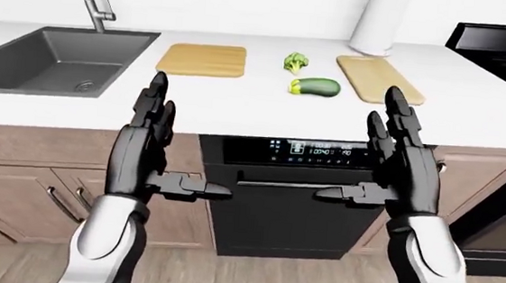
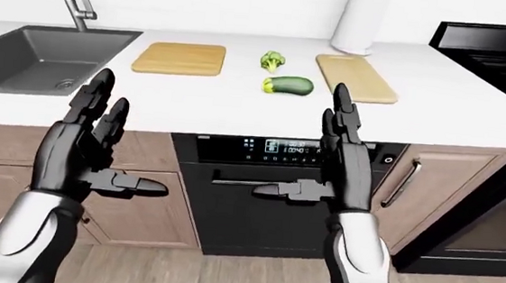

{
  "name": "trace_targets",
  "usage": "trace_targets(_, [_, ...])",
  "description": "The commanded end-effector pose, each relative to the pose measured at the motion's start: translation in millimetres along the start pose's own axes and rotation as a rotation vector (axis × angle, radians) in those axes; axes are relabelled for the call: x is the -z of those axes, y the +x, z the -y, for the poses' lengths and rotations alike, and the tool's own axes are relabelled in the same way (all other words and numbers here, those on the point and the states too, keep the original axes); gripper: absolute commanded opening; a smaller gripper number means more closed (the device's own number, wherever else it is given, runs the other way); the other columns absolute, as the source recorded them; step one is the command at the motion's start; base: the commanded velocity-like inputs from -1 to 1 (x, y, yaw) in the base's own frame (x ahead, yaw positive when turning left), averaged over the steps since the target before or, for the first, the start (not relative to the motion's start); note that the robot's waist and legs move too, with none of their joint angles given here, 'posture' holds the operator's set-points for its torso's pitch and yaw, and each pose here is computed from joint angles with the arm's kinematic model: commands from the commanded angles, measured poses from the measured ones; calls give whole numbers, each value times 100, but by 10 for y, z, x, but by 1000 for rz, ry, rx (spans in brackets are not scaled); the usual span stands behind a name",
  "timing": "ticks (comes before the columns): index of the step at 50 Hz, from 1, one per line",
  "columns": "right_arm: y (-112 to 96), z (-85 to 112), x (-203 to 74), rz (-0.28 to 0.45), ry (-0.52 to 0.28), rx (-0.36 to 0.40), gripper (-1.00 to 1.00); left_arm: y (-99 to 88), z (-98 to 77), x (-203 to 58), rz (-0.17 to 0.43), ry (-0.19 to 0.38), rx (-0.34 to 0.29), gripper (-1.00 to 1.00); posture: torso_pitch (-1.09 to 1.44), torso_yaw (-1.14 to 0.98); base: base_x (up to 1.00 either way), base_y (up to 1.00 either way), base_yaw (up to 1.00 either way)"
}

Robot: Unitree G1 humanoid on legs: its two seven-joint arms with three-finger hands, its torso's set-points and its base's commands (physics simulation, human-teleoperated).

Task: Place the broccoli and the zucchini on separate cutting boards.

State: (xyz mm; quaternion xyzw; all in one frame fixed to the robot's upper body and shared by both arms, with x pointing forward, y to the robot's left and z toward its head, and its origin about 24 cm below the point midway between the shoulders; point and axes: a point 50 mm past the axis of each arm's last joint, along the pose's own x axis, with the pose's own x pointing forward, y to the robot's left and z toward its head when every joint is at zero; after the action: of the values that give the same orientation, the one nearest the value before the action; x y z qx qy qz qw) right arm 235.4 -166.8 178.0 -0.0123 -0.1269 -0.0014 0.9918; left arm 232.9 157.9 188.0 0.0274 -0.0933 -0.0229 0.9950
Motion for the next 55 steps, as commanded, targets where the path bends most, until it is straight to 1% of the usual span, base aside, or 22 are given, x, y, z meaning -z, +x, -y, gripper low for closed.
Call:
trace_targets(1, [4, -35, -96, 57, 3, -17, 100, -8, -22, -84, 53, 11, -14, 100, 0, 0, 53, -28, 0])
trace_targets(10, [-3, -25, -89, 61, 7, -16, 100, -10, -29, -82, 53, 10, -16, 100, 0, 0, 44, -49, 0])
trace_targets(16, [-35, -10, -152, 74, 7, -11, 100, -11, -29, -130, 61, 13, -14, 100, 0, 0, 14, -61, 0])
trace_targets(23, [-76, 23, -246, 96, 3, 8, 100, 17, -27, -188, 71, 14, -12, 100, 0, 0, 3, -1, 0])
trace_targets(30, [-90, 50, -283, 113, 4, 23, 100, 34, -12, -244, 79, 22, -6, 100, 0, 0, 20, 5, 0])
trace_targets(39, [-99, 62, -296, 126, 5, 31, 100, 28, -34, -260, 83, 21, -11, 100, 0, 0, 17, 20, 0])
trace_targets(46, [-113, 72, -331, 140, 25, 33, 100, 28, -46, -266, 86, 24, -12, 100, 0, 0, 0, 17, 0])
trace_targets(51, [-139, 104, -385, 162, 25, 47, 100, 16, -45, -292, 89, 28, -12, 100, 0, 0, 0, 0, 0])
trace_targets(55, [-173, 124, -427, 177, 41, 44, 100, 8, -46, -308, 92, 32, -12, 100, 0, 0, 0, 0, 0])
